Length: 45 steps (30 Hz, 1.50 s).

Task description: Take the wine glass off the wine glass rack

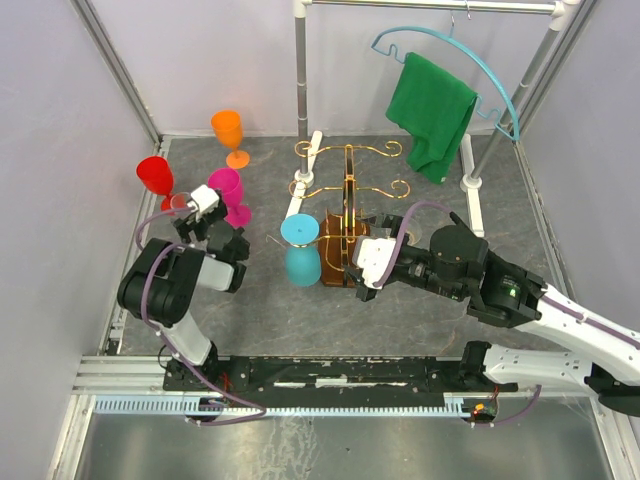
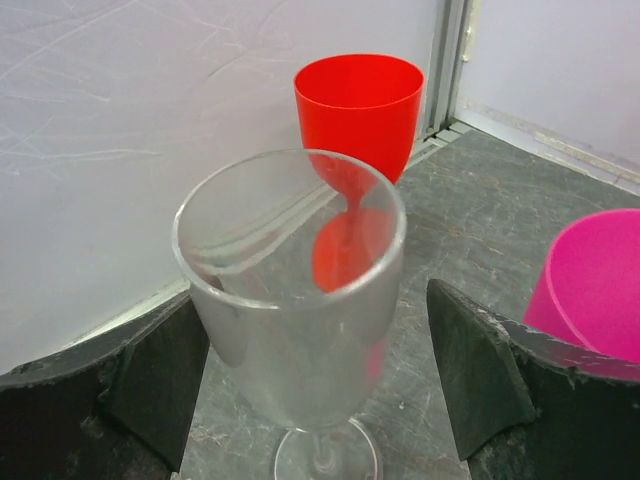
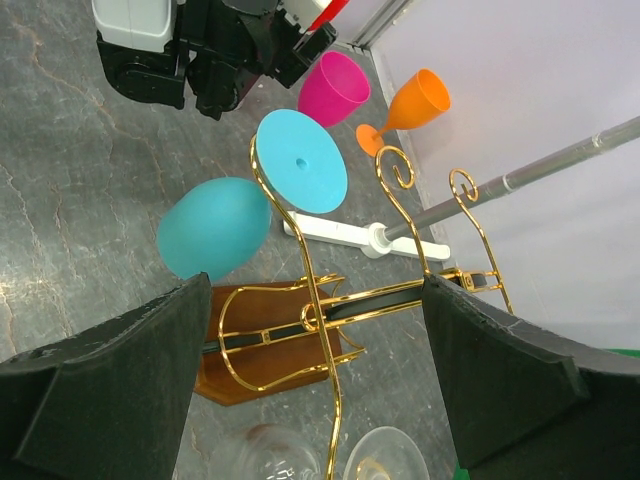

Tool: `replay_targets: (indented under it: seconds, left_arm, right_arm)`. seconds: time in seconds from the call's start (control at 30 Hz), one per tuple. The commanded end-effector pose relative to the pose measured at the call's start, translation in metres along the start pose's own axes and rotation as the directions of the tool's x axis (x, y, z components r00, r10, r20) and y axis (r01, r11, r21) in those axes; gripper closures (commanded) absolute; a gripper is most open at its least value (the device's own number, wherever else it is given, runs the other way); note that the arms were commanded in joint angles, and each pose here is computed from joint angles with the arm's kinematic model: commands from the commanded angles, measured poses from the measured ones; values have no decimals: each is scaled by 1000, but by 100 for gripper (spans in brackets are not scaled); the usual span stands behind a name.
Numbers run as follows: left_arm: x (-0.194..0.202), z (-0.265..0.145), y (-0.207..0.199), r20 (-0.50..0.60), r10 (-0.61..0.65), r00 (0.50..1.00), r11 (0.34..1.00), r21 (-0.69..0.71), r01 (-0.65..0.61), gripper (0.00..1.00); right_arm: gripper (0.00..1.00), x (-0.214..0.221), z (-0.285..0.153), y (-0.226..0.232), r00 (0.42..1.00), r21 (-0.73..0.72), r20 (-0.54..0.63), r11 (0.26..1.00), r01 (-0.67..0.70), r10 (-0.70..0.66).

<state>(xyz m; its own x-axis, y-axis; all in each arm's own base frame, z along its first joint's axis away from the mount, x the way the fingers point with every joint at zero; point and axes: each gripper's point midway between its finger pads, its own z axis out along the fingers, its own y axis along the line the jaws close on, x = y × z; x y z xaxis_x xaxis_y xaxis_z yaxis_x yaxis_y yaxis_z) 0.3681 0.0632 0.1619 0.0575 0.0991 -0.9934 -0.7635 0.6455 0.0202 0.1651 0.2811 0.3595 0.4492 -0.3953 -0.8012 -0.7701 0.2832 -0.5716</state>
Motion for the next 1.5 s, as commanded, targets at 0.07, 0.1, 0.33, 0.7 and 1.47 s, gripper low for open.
replay_targets:
  seconds: [0.07, 0.1, 0.33, 0.7, 1.47]
  left_arm:
    - [-14, -9, -3, -36, -80, 996, 997, -10, 80, 7]
    - [-14, -10, -4, -52, -86, 995, 996, -3, 86, 6]
    - [-20, -28, -12, -232, -144, 962, 983, 75, 165, 2]
    - [-27, -60, 7, -407, -97, 908, 979, 124, 160, 1]
    - [-123, -99, 18, -521, -129, 844, 867, 353, 351, 0]
  right_arm:
    - [6, -11, -6, -14, 999, 54, 30, 998, -12, 10]
    - [6, -10, -6, -14, 1000, 54, 26, 998, -16, 14]
    - [7, -15, -5, -21, 999, 75, 12, 996, -53, 52]
    - [20, -26, -1, -33, 932, 138, -50, 927, -349, 358]
    - [50, 0, 73, -14, 342, 121, -272, 384, -915, 900]
